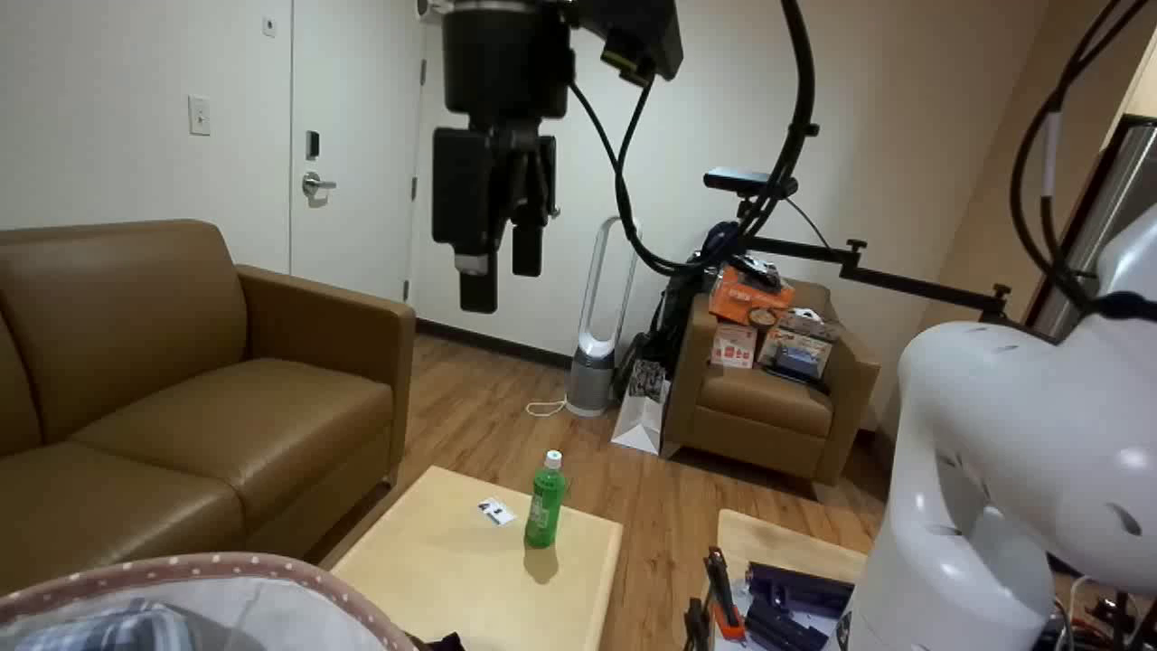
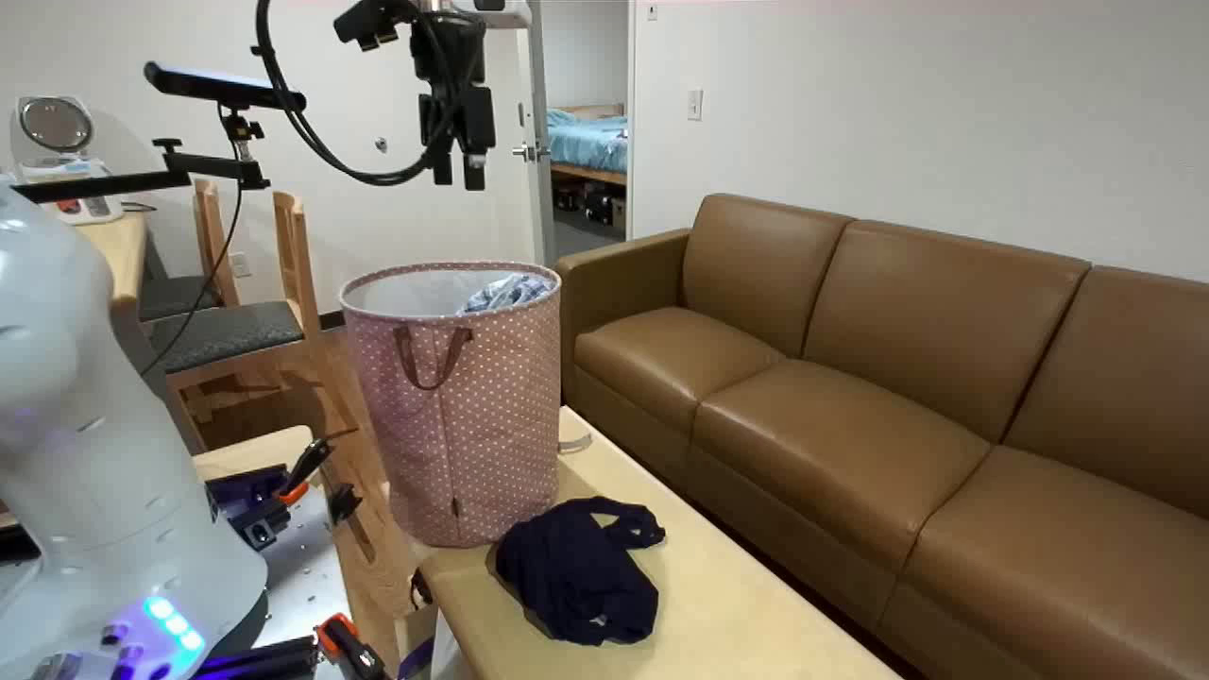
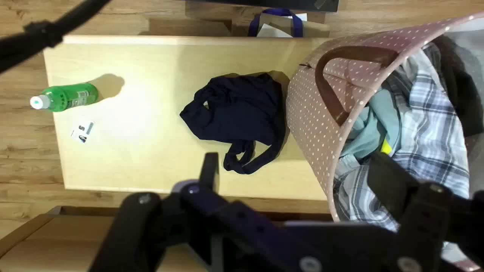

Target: Put the tank top in the laundry bag

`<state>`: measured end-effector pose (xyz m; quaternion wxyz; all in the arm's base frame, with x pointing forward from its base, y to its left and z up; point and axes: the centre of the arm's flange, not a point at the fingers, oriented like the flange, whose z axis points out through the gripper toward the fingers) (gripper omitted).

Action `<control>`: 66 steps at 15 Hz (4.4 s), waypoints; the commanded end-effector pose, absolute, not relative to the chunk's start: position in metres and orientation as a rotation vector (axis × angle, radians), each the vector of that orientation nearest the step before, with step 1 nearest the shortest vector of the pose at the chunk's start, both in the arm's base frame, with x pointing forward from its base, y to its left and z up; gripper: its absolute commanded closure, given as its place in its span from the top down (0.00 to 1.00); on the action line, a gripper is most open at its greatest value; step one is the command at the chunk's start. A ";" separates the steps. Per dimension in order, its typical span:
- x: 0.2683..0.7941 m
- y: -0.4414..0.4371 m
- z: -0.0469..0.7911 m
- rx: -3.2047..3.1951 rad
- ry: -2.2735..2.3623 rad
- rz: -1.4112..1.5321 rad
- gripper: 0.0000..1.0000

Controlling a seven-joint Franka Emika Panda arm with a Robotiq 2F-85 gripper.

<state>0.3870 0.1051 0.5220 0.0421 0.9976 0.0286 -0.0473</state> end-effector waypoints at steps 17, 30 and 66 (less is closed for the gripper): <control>0.498 0.056 0.319 3.099 0.285 -0.130 1.00; 0.514 0.060 0.241 2.966 0.395 -0.276 1.00; 0.531 0.062 -0.060 2.590 1.790 -0.273 1.00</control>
